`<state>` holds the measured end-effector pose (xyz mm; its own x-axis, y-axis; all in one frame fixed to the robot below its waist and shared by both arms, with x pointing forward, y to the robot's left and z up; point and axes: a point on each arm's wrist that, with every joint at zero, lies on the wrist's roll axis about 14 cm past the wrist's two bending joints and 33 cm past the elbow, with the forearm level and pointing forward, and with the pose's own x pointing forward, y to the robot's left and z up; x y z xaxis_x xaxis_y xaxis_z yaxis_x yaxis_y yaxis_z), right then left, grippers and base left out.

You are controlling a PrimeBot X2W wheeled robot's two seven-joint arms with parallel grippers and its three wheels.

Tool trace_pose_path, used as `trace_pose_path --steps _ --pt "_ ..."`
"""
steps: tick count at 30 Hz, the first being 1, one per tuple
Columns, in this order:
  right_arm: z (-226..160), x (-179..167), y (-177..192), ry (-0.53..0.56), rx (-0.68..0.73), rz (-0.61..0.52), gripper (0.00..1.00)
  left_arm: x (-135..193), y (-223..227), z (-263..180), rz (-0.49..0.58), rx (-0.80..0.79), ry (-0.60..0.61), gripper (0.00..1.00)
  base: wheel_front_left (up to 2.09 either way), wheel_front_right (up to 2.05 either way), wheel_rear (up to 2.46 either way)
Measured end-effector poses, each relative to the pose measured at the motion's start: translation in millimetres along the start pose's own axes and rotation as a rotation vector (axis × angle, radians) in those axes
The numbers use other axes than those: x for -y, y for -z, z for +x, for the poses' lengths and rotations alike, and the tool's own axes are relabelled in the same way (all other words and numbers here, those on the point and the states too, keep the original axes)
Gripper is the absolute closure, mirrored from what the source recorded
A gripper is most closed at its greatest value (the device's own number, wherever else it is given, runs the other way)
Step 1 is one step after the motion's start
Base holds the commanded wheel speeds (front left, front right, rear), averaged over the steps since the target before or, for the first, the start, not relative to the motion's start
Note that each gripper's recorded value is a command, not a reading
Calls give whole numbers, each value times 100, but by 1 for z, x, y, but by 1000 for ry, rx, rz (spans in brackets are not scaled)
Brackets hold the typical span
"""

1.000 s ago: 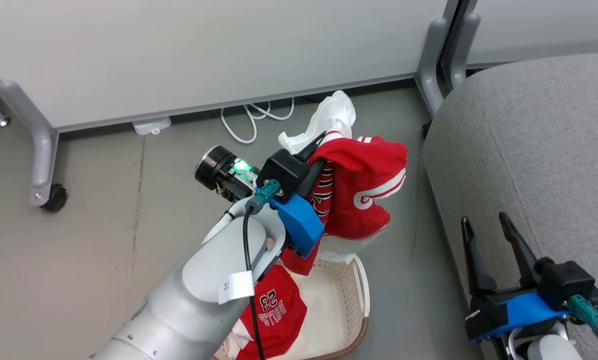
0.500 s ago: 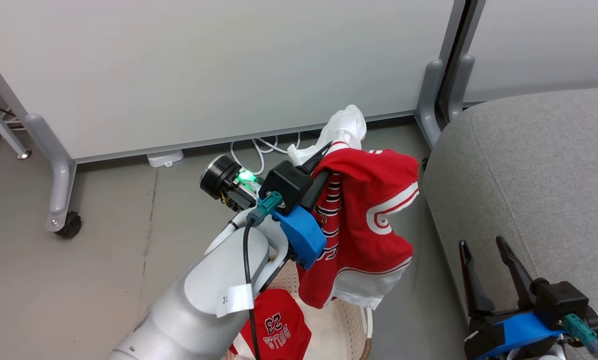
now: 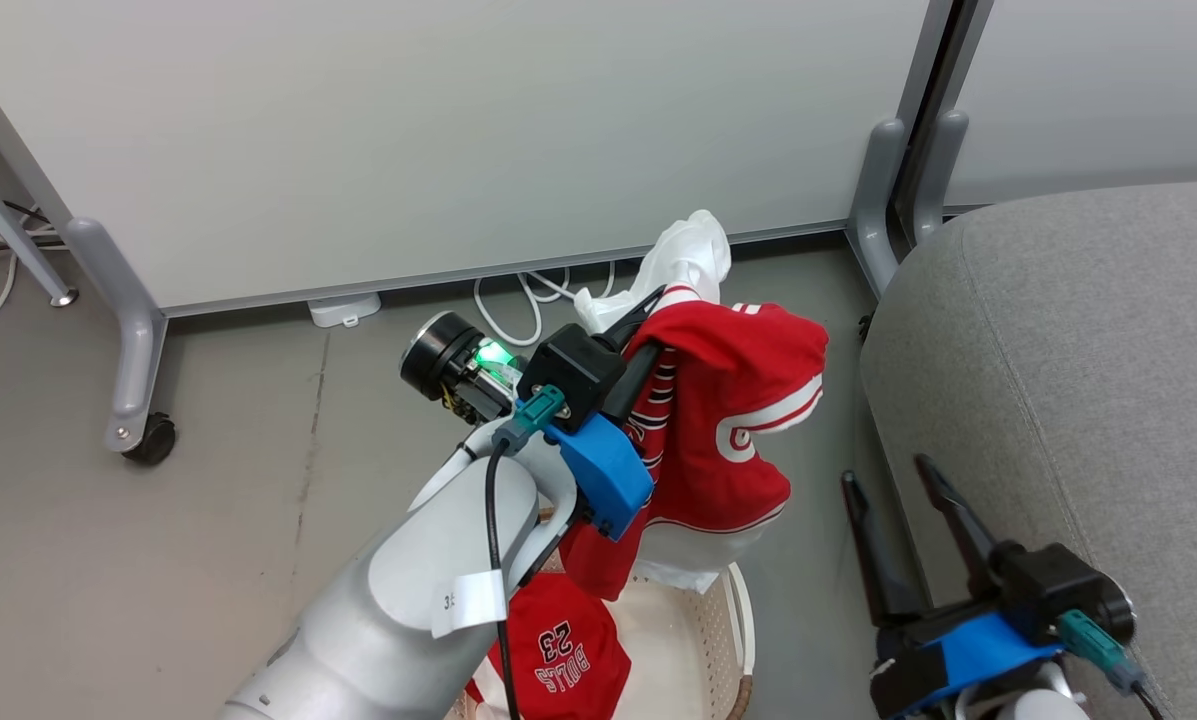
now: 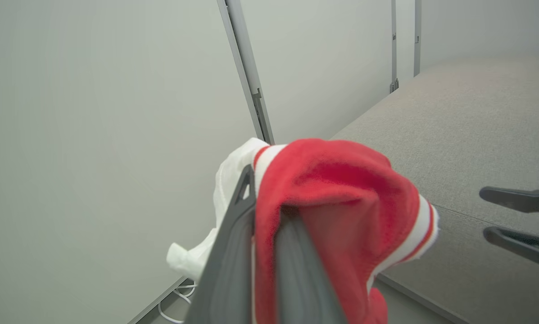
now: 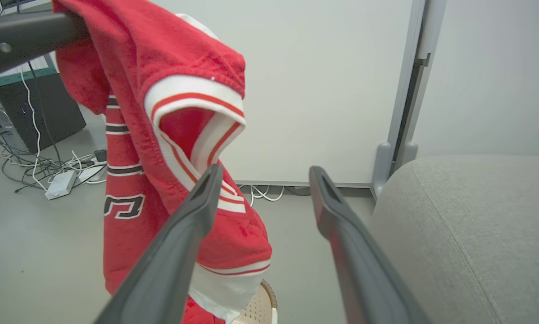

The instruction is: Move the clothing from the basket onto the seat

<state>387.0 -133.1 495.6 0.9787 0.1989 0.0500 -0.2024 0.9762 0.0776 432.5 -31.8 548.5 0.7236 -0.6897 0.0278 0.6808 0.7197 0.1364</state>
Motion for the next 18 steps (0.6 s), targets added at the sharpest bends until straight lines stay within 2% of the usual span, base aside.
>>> trace_pose_path --steps 11,18 --pt "31 -45 -17 -190 43 -50 0 -4 1 2 9 -1 0 100 0 0 0" --pt "47 -67 -15 -283 29 -68 0 1 1 2 7 5 21 100 0 0 0"
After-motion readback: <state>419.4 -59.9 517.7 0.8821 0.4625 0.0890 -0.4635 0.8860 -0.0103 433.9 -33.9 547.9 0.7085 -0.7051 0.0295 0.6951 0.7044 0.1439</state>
